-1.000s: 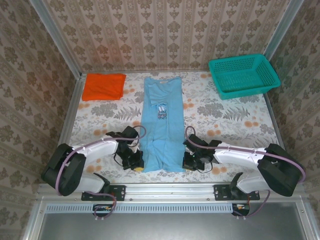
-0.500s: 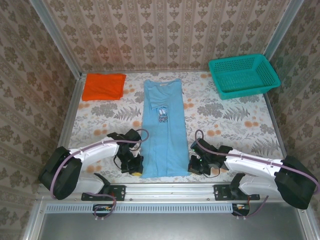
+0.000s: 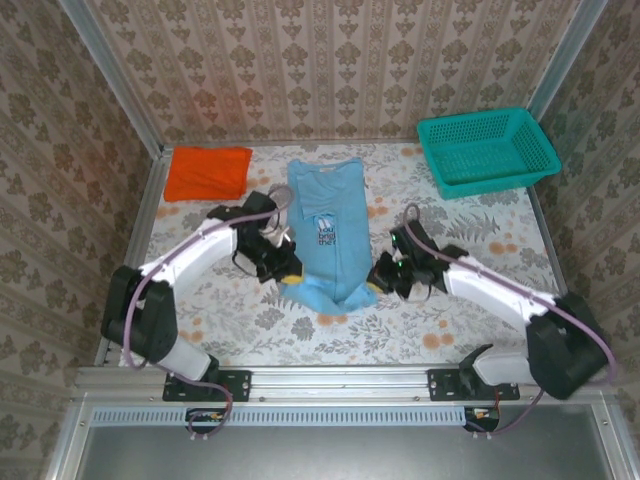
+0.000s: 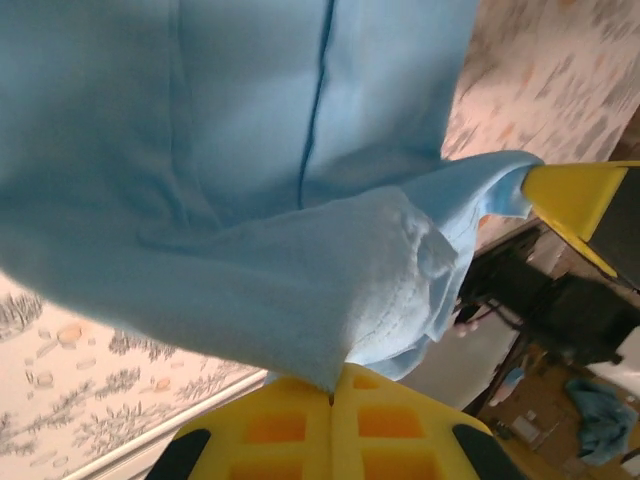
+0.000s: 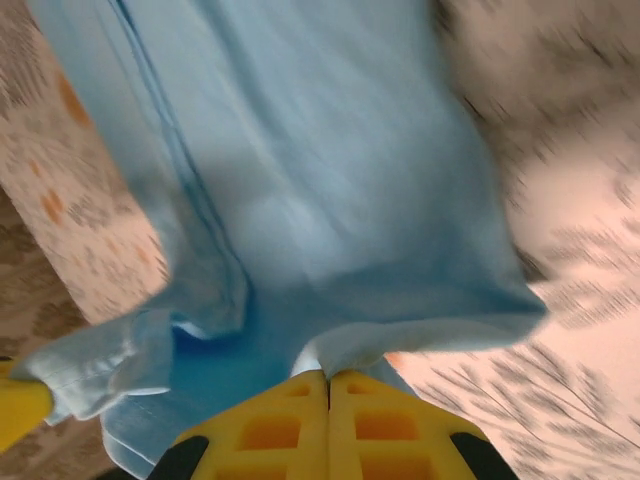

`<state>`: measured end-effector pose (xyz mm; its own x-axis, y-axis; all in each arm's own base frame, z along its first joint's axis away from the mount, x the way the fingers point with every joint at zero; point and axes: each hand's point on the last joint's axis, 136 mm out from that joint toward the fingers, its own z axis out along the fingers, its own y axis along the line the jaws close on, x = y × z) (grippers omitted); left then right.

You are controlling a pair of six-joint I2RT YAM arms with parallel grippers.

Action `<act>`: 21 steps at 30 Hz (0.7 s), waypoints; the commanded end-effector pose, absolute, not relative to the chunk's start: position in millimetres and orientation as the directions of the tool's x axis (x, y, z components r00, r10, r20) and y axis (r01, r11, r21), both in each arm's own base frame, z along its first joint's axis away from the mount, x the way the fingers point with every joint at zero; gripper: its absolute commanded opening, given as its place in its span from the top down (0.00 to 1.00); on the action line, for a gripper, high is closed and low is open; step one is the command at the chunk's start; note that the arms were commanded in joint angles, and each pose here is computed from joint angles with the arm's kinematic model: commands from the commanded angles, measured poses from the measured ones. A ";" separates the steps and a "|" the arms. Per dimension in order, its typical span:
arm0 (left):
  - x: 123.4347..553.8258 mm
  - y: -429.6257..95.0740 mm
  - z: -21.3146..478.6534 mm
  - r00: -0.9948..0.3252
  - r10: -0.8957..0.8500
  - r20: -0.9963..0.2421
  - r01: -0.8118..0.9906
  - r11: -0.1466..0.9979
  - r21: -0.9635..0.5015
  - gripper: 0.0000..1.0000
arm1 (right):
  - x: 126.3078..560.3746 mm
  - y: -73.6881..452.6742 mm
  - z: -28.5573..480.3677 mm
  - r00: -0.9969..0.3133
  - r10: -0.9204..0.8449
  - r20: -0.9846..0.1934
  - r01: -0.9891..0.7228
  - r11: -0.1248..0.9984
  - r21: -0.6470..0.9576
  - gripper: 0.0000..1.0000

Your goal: Fold and stack the t-shirts

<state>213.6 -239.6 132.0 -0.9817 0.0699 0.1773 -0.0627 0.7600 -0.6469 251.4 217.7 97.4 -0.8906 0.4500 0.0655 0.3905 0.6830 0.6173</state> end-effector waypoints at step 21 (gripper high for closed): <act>383.0 -221.8 97.5 -0.973 -0.117 0.201 -0.227 0.656 -0.719 1.00 | 424.8 203.7 75.3 -0.797 0.584 0.152 0.548 0.596 0.587 1.00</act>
<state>369.1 -216.1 83.2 -0.9656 -0.1184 0.2317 -0.2474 0.6932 -0.6770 415.6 202.6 68.8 -0.8063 0.5790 0.1209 0.5326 0.6217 0.5743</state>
